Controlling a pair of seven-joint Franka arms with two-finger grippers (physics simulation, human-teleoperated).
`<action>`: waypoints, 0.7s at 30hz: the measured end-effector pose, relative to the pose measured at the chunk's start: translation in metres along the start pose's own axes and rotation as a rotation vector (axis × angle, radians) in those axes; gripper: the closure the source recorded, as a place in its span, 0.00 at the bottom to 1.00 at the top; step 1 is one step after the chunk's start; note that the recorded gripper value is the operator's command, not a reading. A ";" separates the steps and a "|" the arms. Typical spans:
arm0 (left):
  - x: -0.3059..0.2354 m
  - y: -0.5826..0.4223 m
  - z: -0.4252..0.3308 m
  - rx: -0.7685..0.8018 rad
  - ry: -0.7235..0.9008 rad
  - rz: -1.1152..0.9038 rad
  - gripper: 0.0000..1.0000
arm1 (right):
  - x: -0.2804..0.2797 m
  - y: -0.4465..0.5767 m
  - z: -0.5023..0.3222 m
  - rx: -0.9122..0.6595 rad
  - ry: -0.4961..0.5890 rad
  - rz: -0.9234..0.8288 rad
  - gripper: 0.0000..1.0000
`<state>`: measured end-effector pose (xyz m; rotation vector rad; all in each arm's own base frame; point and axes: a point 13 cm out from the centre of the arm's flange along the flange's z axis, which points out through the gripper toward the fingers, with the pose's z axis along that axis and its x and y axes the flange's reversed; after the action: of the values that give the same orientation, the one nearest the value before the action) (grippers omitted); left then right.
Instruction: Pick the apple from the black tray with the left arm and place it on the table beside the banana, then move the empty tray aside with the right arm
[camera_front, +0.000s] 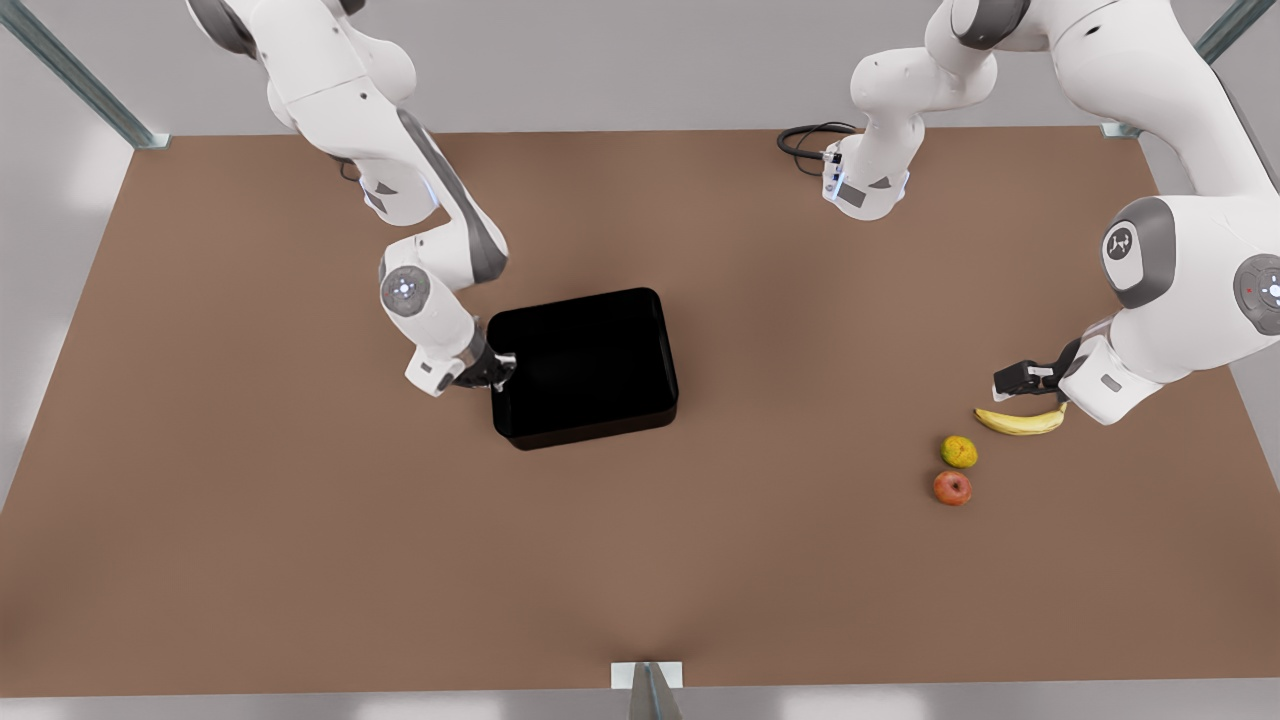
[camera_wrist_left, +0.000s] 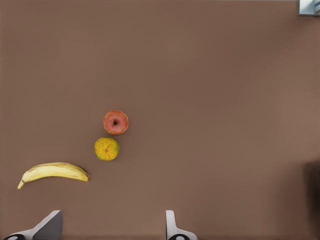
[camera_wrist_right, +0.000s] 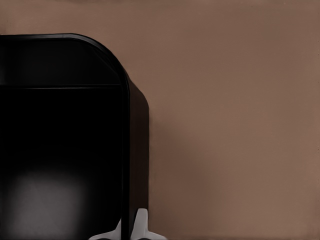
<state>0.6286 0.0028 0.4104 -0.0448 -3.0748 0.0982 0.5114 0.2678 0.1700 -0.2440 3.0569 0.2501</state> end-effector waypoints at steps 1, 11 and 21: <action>0.000 0.000 0.000 0.000 0.000 0.000 0.00 | -0.009 -0.001 -0.016 -0.004 -0.011 0.002 0.88; 0.000 0.007 0.000 0.000 -0.001 -0.011 0.00 | -0.045 -0.129 -0.099 0.034 0.062 0.104 0.93; 0.000 0.003 0.000 -0.001 0.000 -0.003 0.00 | -0.047 -0.259 -0.146 0.095 0.113 0.091 0.95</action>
<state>0.6287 0.0060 0.4103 -0.0407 -3.0754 0.0961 0.5926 -0.0014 0.2769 -0.1173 3.1853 0.0988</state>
